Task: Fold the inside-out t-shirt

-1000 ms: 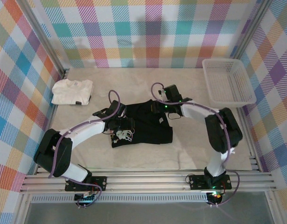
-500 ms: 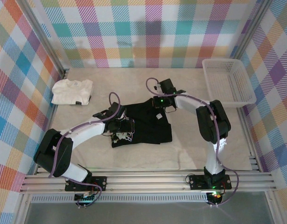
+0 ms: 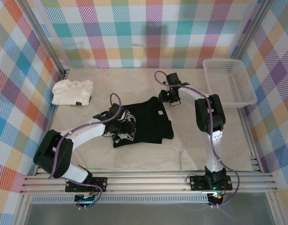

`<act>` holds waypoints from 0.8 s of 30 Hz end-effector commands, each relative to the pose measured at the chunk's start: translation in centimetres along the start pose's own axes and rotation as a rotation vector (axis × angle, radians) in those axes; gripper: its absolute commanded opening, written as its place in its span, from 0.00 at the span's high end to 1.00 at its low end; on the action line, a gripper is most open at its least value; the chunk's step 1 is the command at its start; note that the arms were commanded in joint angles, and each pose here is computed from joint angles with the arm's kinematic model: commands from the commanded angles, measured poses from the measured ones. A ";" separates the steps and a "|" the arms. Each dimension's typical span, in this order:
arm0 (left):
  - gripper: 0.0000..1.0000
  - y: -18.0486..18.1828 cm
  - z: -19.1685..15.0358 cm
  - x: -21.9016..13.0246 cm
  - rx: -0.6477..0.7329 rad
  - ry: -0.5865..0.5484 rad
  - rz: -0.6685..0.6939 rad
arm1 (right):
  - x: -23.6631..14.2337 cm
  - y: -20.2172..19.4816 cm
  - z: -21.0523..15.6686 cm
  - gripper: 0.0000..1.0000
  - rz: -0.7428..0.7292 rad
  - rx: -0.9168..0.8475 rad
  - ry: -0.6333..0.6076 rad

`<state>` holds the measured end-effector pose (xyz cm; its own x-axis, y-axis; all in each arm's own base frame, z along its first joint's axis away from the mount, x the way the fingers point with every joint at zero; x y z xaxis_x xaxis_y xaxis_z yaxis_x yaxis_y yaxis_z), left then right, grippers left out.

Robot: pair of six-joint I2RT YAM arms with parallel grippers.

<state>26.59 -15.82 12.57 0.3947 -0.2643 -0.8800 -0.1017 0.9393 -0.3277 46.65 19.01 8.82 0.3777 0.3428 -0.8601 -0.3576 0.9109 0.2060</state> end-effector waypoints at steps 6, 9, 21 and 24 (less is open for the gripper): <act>0.15 0.3 5.8 -2.5 -0.100 -0.185 -0.011 | -8.1 2.2 -1.1 0.58 0.058 -0.052 -0.091; 0.15 0.5 7.4 -1.1 -0.153 -0.145 -0.030 | -9.4 4.9 -3.9 0.57 0.185 -0.045 -0.086; 0.18 3.2 11.3 4.9 -0.236 -0.046 0.009 | -6.3 11.2 -14.6 0.61 0.292 0.038 0.155; 0.19 4.1 9.5 5.6 -0.246 0.014 0.017 | -5.0 8.9 -14.2 0.62 0.180 0.040 0.190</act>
<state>37.87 -11.74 10.41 0.4182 -0.2325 -0.8781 -0.3234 0.8652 -0.3832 27.48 23.35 9.04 0.1001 0.5228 -0.8466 -0.4270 0.7911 0.4380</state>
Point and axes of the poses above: each hand's point on the last joint's axis, 136 mm out from that joint toward the fingers, its own x axis out along the fingers, its own y axis along the line the jaws close on, z = x × y, the point moved 7 cm from there along -x, back along the fingers, and after that the axes turned 13 degrees about -x, right-handed, at the moved point
